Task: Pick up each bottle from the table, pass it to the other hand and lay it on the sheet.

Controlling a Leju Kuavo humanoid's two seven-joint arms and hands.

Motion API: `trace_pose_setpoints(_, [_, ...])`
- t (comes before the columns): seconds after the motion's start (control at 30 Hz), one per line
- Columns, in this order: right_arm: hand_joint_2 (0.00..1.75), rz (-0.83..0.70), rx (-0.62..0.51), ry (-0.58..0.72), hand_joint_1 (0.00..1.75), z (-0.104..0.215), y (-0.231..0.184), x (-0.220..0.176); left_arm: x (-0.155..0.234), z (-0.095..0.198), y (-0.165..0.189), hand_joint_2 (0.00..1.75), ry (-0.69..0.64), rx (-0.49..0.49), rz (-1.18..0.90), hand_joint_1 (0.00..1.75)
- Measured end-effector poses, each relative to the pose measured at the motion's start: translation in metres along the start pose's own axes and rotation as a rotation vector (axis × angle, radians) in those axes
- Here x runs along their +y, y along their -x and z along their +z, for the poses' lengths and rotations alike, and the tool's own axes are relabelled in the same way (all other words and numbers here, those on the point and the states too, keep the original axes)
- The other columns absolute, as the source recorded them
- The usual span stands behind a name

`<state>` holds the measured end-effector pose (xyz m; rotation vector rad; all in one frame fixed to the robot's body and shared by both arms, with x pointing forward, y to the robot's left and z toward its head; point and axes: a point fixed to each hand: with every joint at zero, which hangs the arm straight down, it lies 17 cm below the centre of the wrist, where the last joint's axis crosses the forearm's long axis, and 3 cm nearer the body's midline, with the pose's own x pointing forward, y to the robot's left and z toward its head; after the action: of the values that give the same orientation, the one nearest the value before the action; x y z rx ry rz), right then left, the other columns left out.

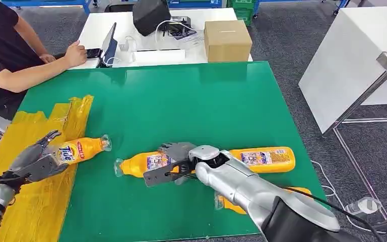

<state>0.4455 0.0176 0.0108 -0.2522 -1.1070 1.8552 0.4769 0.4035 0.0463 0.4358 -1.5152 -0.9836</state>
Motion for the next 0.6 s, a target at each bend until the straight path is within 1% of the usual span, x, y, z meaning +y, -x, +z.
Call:
trace_pose_setpoints(0.07, [1.75,0.019,0.005,-0.015,0.0,-0.002,-0.001,0.01,-0.004,-0.004,-0.018,0.0,-0.023,-0.049,0.128,0.0])
trace_pose_setpoints(0.17, [1.75,0.059,0.018,-0.027,0.0,-0.005,-0.002,0.025,-0.005,-0.012,-0.06,0.0,-0.096,-0.158,0.387,0.0])
trace_pose_setpoints(0.2, [1.75,0.077,0.029,-0.024,0.0,-0.006,-0.001,0.028,-0.01,-0.012,-0.074,0.0,-0.1,-0.196,0.458,0.0])
trace_pose_setpoints(0.23, [1.75,0.089,0.039,-0.025,0.0,-0.006,0.0,0.031,-0.011,-0.011,-0.084,0.0,-0.108,-0.225,0.501,0.0])
trace_pose_setpoints(0.27, [1.75,0.099,0.047,-0.027,0.05,-0.007,0.001,0.032,-0.013,-0.01,-0.095,0.0,-0.109,-0.252,0.535,0.0])
trace_pose_setpoints(0.3, [1.75,0.109,0.06,-0.028,0.87,-0.007,0.003,0.034,-0.015,-0.01,-0.106,0.0,-0.11,-0.281,0.568,0.0])
trace_pose_setpoints(0.33, [1.75,0.114,0.071,-0.034,1.75,-0.008,0.004,0.04,-0.017,-0.009,-0.114,0.0,-0.11,-0.303,0.589,0.0])
trace_pose_setpoints(0.5, [1.75,0.12,0.126,-0.04,1.75,-0.01,0.004,0.058,-0.023,-0.008,-0.155,0.0,-0.097,-0.402,0.653,0.0])
trace_pose_setpoints(0.6, [1.75,0.113,0.143,-0.049,1.75,-0.01,0.003,0.063,-0.022,-0.011,-0.173,0.0,-0.098,-0.449,0.697,0.0])
